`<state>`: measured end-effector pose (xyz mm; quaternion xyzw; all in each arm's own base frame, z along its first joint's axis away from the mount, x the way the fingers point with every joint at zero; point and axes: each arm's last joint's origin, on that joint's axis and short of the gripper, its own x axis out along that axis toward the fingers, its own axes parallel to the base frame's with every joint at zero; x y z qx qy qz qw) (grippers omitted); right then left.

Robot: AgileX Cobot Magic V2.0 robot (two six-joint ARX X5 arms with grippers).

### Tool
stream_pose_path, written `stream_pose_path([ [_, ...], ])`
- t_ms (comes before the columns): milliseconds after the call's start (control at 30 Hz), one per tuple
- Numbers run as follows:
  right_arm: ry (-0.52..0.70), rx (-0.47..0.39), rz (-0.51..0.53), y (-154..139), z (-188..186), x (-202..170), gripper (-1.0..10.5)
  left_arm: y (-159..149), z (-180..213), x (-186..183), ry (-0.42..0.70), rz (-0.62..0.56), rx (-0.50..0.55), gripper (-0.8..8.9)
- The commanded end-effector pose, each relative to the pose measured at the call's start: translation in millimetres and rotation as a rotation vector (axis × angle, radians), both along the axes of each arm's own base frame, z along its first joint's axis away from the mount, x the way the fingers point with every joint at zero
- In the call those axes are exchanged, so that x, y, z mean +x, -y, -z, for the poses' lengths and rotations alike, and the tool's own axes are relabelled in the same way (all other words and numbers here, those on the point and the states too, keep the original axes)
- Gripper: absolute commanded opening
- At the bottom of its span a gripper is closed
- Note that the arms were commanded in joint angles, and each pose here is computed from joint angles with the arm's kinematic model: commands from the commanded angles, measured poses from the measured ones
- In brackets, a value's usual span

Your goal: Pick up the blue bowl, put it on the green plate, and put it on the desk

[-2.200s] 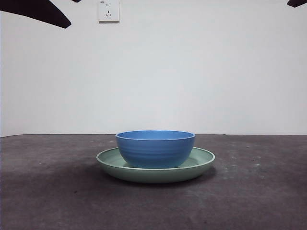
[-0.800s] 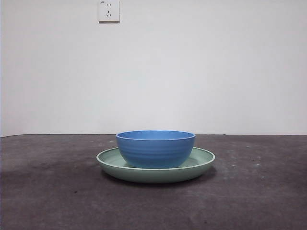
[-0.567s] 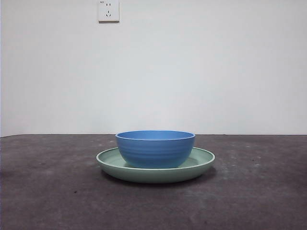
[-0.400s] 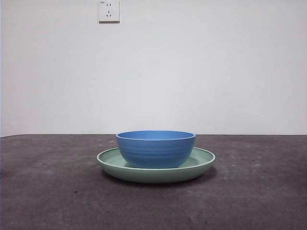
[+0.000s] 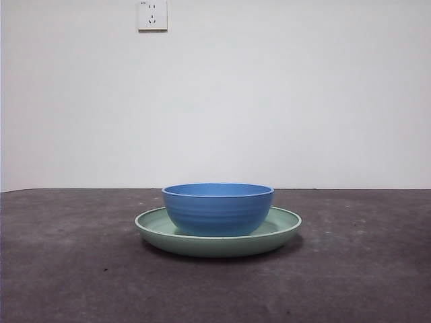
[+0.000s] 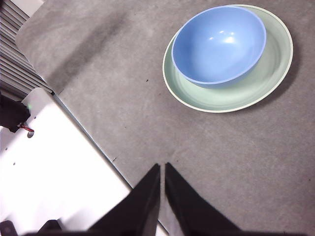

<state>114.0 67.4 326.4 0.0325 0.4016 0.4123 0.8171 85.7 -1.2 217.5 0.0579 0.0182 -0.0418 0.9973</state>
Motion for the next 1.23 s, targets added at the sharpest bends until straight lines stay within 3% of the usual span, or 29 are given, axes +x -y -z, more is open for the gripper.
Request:
stream_pose_path([
  [33, 0.027, 0.006, -0.014, -1, -5, 1, 0.1, 0, 12, 1, -0.006, -0.009, -0.008, 0.09],
  [733, 0.027, 0.006, -0.014, -1, -5, 1, 0.1, -1, 68, 10, -0.138, -0.014, -0.035, 0.09],
  [1233, 0.027, 0.006, -0.014, -1, -5, 1, 0.1, -1, 68, 10, -0.136, -0.013, -0.035, 0.09],
])
